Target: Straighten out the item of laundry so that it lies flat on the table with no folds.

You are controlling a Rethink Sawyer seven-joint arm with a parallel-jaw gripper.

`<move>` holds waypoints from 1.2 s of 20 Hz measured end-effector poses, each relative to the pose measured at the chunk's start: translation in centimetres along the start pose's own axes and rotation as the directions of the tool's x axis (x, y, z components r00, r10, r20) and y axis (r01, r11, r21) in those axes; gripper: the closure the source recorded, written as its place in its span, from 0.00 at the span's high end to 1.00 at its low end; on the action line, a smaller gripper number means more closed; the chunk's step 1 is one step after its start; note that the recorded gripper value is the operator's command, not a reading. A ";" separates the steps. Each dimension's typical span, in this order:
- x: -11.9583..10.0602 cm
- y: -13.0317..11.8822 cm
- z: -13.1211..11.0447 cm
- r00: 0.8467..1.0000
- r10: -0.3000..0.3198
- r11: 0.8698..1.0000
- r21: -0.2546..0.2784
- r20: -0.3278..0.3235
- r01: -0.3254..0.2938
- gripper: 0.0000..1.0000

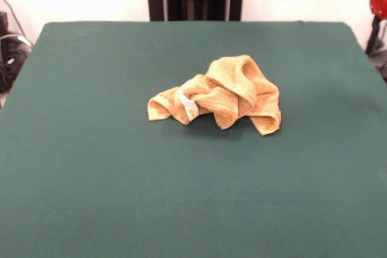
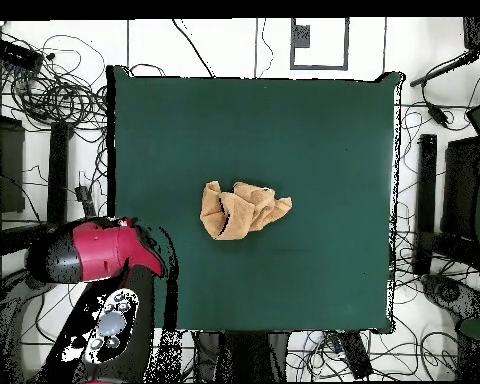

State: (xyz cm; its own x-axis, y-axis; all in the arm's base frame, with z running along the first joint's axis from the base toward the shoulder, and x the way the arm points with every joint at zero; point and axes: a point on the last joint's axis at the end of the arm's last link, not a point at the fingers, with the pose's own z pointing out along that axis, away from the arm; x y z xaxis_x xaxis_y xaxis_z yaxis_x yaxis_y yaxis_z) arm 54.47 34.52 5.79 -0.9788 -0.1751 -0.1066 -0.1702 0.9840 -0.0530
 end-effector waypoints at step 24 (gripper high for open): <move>-4.1 -13.7 -5.2 0.971 0.231 0.973 0.001 0.056 -0.231 1.00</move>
State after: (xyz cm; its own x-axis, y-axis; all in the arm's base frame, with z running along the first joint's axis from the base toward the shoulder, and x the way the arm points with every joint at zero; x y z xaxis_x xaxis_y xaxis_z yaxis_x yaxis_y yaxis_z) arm 60.24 21.96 12.11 -0.9837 0.0553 -0.1711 0.0610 0.9977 -0.0284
